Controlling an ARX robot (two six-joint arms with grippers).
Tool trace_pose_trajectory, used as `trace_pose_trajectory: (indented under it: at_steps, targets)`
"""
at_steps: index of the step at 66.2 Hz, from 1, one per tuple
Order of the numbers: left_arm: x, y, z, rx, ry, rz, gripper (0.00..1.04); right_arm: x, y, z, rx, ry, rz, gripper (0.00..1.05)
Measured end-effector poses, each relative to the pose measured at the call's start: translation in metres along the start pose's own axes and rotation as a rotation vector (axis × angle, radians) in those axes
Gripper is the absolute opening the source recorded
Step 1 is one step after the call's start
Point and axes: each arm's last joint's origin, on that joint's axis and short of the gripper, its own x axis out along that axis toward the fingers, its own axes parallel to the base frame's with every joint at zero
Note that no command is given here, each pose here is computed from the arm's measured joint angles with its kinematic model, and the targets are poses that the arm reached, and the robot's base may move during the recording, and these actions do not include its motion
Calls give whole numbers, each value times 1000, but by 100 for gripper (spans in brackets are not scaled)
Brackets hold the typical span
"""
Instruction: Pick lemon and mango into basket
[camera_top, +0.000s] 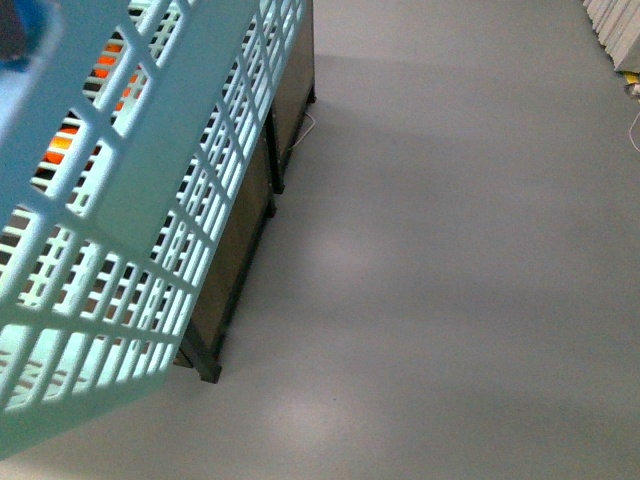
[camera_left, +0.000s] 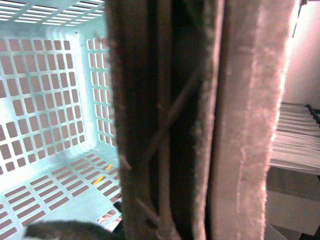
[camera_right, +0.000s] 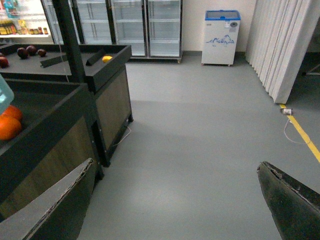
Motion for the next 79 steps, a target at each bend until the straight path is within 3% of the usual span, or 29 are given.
trace_pose_trajectory:
  at_steps: [79]
  targets:
    - [0, 0, 0, 4, 4, 1, 15, 0, 0, 0, 0, 0, 3, 96]
